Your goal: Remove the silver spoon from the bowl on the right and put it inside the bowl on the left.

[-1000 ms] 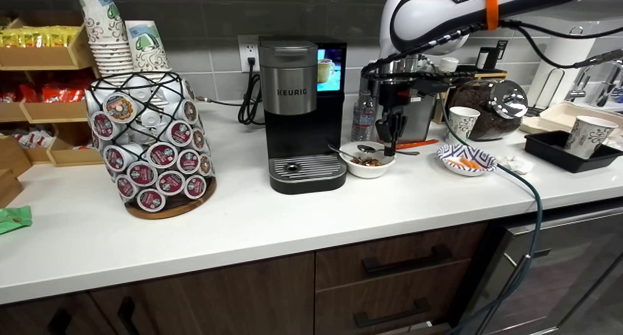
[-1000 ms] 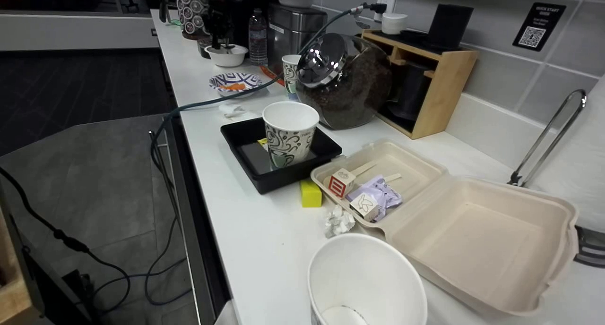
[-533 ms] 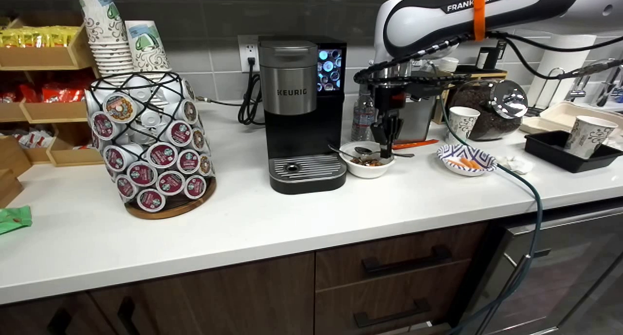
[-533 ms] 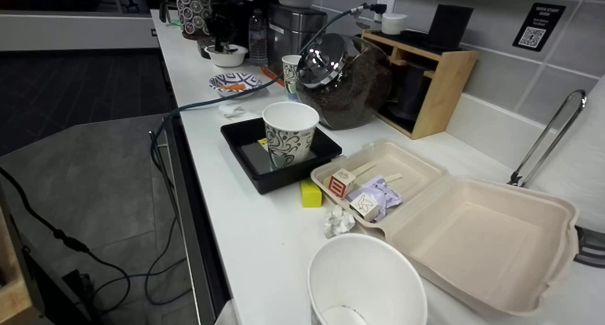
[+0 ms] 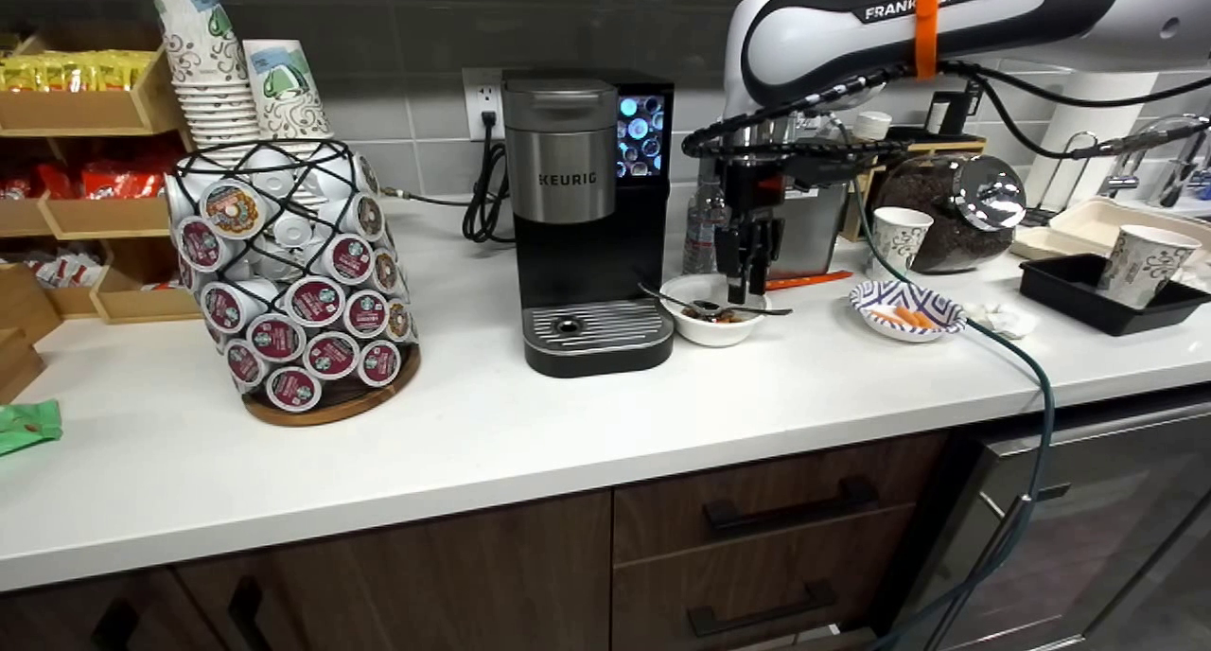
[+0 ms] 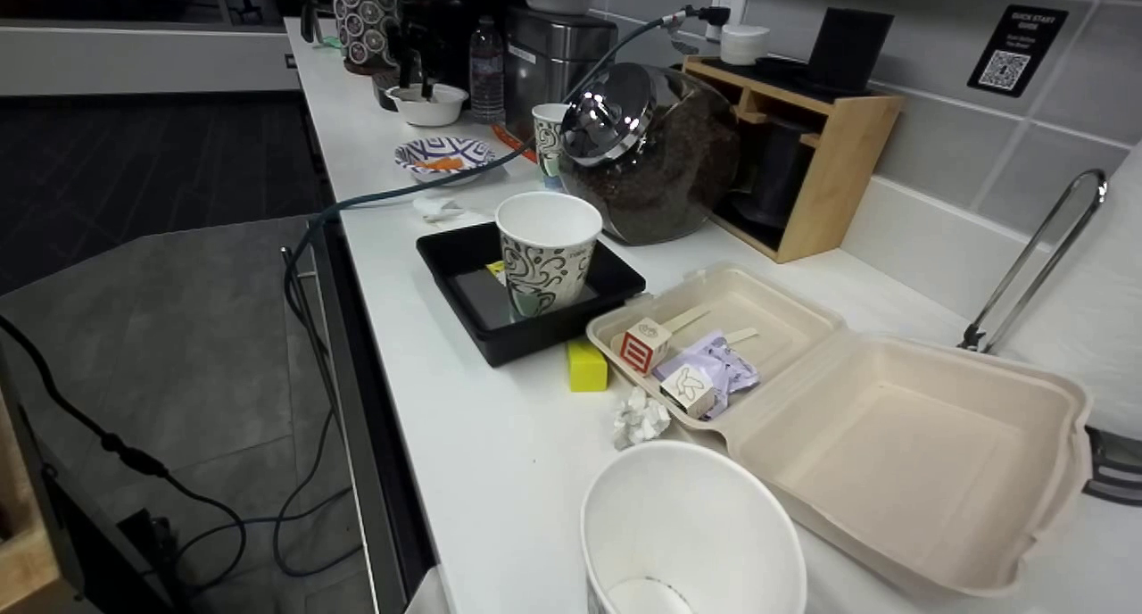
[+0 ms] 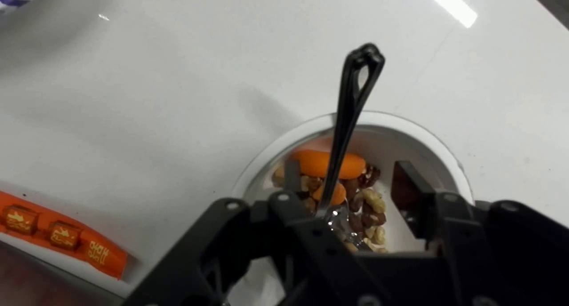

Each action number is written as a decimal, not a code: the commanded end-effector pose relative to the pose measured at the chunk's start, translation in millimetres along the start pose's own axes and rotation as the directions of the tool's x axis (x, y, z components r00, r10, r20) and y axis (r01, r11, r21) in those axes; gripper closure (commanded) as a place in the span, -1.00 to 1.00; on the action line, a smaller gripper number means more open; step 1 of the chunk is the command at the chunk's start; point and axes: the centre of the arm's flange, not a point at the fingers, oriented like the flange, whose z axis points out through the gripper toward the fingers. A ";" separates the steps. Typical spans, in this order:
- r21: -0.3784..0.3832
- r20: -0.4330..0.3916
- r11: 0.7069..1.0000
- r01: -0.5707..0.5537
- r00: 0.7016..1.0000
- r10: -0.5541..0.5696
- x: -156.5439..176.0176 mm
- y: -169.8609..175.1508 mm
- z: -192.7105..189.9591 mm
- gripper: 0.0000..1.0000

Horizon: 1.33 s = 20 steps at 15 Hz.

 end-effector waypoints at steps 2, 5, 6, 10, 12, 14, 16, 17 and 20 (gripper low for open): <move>-0.006 -0.027 0.999 0.033 0.999 -0.033 -20.3 -19.3 -18.5 -0.90; 0.044 -0.121 0.999 -0.005 0.993 0.010 -42.9 -18.0 -22.1 -1.00; 0.055 -0.154 0.998 -0.024 0.988 0.032 -48.1 -15.4 -25.5 -1.00; 0.071 -0.208 0.993 -0.090 0.973 0.103 -81.1 8.4 -43.6 -1.00; 0.072 -0.223 0.996 -0.057 0.972 0.072 -94.1 17.2 -54.5 -1.00; 0.064 -0.240 0.998 -0.003 0.971 0.018 -109.2 20.0 -68.6 -1.00; 0.049 -0.256 0.995 0.085 0.964 -0.069 -125.1 16.8 -81.4 -1.00; 0.038 -0.255 0.991 0.126 0.960 -0.112 -133.9 15.8 -85.3 -1.00; 0.025 -0.269 0.977 0.211 0.943 -0.197 -162.4 7.0 -97.3 -1.00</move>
